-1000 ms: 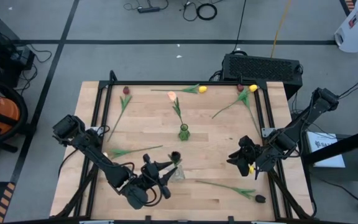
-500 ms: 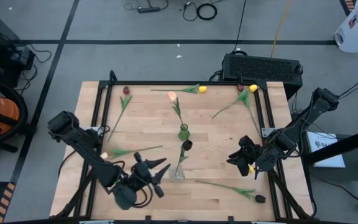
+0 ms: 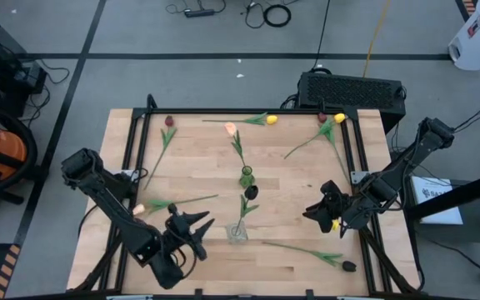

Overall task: Sort flowers into vase by color
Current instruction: Put the right yellow flower into the green vase

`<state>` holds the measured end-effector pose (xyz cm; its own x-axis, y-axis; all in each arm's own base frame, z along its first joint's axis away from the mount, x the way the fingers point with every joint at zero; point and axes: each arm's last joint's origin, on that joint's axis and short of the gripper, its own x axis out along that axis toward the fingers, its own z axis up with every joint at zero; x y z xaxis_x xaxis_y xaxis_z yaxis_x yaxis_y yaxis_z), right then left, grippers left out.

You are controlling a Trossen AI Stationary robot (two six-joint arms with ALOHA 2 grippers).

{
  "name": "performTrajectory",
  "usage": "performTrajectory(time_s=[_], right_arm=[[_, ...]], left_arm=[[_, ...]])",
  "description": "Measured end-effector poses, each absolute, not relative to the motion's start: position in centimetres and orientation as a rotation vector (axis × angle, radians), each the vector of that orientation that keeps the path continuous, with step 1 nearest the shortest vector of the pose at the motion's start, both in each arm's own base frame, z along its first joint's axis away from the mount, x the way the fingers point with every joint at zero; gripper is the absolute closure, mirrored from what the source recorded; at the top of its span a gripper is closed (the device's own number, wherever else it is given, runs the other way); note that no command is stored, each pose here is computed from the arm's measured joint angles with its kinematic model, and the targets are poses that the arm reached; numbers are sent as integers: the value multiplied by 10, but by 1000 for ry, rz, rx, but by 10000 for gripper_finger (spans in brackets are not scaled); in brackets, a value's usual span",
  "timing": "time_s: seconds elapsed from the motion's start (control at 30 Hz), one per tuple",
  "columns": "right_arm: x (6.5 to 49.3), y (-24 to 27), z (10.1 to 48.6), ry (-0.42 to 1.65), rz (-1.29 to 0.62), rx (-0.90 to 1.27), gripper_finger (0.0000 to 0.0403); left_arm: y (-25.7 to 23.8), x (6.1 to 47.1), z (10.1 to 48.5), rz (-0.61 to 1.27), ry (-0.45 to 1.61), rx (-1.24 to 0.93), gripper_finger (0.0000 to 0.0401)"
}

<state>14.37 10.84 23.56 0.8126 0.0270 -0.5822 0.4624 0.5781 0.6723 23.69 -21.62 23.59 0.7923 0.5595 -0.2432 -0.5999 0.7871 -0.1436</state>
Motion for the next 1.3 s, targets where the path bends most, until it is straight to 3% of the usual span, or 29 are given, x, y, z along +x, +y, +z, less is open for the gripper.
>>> performTrajectory(time_s=[0.4, 0.73, 1.03, 1.3], right_arm=[[158, 100, 246, 286, -401, 924, 267], [189, 87, 263, 128, -507, 851, 271], [220, 67, 300, 167, -617, 788, 305], [237, 31, 306, 440, -818, 887, 326]], left_arm=[[-163, 191, 257, 741, 450, -105, 269], [-112, 142, 236, 650, 438, -212, 269], [-81, 124, 220, 496, 547, -165, 269], [-63, 117, 205, 346, 594, -193, 269]])
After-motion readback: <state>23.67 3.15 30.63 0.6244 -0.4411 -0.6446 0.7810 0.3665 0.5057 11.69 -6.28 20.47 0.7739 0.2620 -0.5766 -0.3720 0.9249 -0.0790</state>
